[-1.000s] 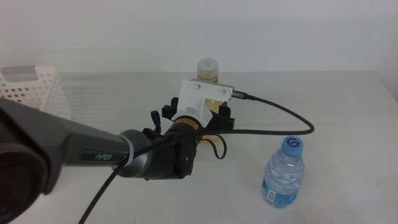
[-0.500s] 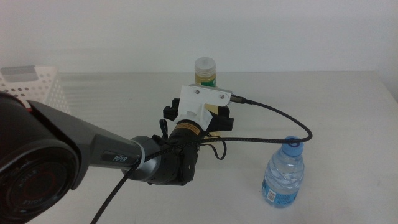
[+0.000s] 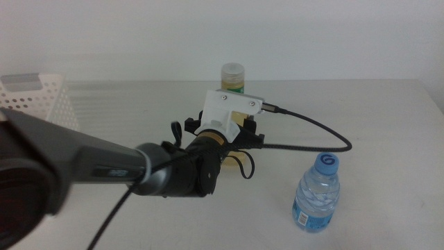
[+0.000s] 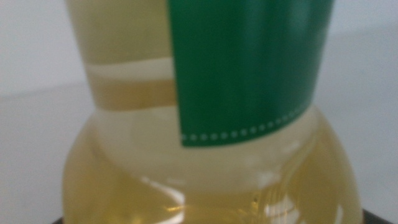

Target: Use arms to grab the bottles and put them into the dustbin to the left of the table.

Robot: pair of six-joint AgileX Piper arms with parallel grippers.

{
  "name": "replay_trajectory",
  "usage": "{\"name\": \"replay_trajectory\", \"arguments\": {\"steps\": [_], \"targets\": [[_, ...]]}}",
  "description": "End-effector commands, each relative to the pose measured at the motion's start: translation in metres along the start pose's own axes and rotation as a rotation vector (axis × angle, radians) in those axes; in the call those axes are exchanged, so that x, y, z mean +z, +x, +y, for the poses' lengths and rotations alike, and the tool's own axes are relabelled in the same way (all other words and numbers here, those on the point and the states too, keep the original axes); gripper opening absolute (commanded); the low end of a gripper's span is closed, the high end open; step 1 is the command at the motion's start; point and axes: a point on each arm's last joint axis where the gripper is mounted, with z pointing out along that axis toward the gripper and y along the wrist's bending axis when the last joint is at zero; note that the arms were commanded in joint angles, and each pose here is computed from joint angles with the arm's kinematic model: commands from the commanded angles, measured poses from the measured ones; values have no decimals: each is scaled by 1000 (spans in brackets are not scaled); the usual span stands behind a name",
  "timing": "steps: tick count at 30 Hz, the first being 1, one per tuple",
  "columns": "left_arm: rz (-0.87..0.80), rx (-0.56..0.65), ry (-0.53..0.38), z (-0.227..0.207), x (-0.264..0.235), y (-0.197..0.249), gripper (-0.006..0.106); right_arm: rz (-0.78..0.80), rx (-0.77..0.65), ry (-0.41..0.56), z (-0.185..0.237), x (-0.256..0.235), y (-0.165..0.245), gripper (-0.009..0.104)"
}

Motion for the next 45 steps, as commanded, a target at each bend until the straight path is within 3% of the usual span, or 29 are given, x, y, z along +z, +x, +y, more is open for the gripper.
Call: {"name": "replay_trajectory", "arguments": {"steps": [1, 14, 21, 32, 38, 45], "targets": [[-99, 4, 29, -5, -20, -56, -5, -106, -16, 5, 0, -3, -10, 74], [78, 38, 209, -3, -84, -119, -5, -106, -16, 5, 0, -3, -10, 74], [30, -37, 241, 0, -109, -145, -5, -106, -16, 5, 0, -3, -10, 74], [44, 6, 351, 6, -142, -166, -5, -106, -16, 5, 0, -3, -10, 74], [114, -68, 272, 36, -154, -174, -5, -106, -16, 5, 0, -3, -10, 74], [373, -119, 1, 99, -174, -185, -5, -106, -16, 5, 0, -3, -10, 74]]}}
